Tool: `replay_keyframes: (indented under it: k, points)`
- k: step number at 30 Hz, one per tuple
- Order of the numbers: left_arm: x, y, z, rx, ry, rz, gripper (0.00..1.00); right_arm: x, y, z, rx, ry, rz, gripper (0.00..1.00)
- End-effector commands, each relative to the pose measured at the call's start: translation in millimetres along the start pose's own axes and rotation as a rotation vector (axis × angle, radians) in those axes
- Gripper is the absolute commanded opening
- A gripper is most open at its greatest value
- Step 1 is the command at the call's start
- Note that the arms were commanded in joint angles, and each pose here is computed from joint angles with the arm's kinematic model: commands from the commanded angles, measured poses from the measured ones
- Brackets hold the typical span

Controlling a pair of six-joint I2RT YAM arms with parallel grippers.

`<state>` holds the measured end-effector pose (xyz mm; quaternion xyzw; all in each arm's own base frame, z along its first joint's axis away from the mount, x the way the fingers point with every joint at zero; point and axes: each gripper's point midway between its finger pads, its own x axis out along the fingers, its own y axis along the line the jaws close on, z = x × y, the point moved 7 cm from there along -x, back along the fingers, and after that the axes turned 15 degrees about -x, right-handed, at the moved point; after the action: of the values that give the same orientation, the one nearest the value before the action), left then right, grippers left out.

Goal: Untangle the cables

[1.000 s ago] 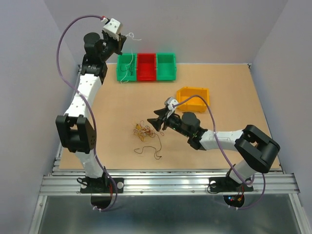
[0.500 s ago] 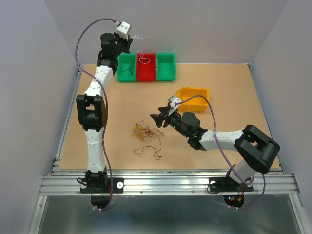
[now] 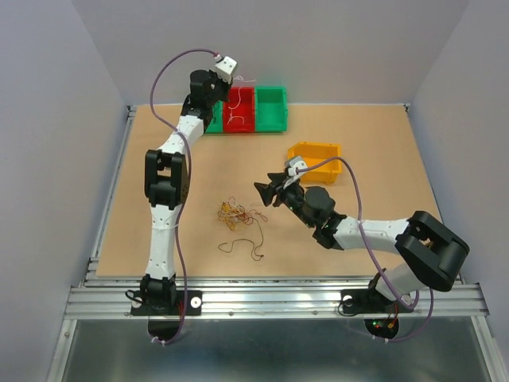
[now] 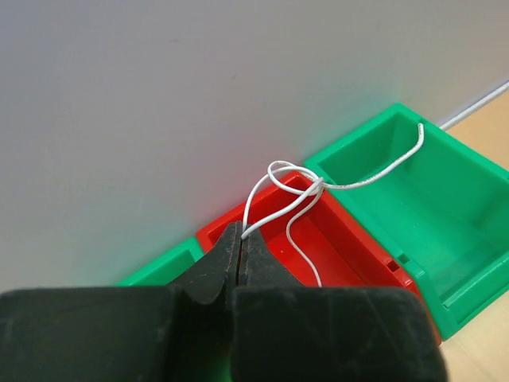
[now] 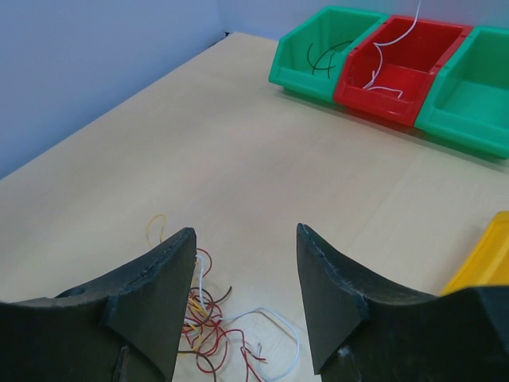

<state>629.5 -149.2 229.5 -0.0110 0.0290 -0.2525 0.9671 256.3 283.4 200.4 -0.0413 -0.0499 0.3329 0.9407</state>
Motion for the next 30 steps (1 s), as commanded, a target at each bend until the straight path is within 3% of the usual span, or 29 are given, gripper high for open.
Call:
replay_keyframes:
  k: [1,4,6,14,16,17,24,27,28,30]
  points:
    - [4,-2,14,0.048,-0.038,0.036,0.00,-6,-4,13,0.021,-0.066,-0.038,0.59]
    - [4,-1,14,0.030,-0.001,0.054,0.02,-8,-4,13,0.020,-0.065,-0.045,0.59]
    - [1,-1,8,0.021,0.025,0.070,0.15,-8,-6,12,0.021,-0.061,-0.054,0.59]
    - [-21,-6,6,-0.059,0.086,0.110,0.25,-11,-5,15,0.038,-0.069,-0.050,0.59]
    - [-22,-11,4,-0.085,0.118,0.083,0.33,-12,-5,15,0.041,-0.071,-0.047,0.59]
    - [-24,-12,6,-0.099,0.130,0.083,0.44,-12,-5,16,0.045,-0.075,-0.044,0.59]
    - [-47,-15,31,-0.087,0.138,0.116,0.69,-12,-3,15,0.043,-0.064,-0.029,0.59]
    - [-71,-20,42,-0.076,0.157,0.125,0.74,-9,0,20,0.041,-0.039,0.000,0.59]
    - [-87,-27,60,-0.051,0.148,0.109,0.75,-11,2,14,0.030,0.030,0.023,0.59]
    - [-112,-34,35,-0.048,0.238,0.089,0.80,-11,8,13,0.030,0.124,0.080,0.59]
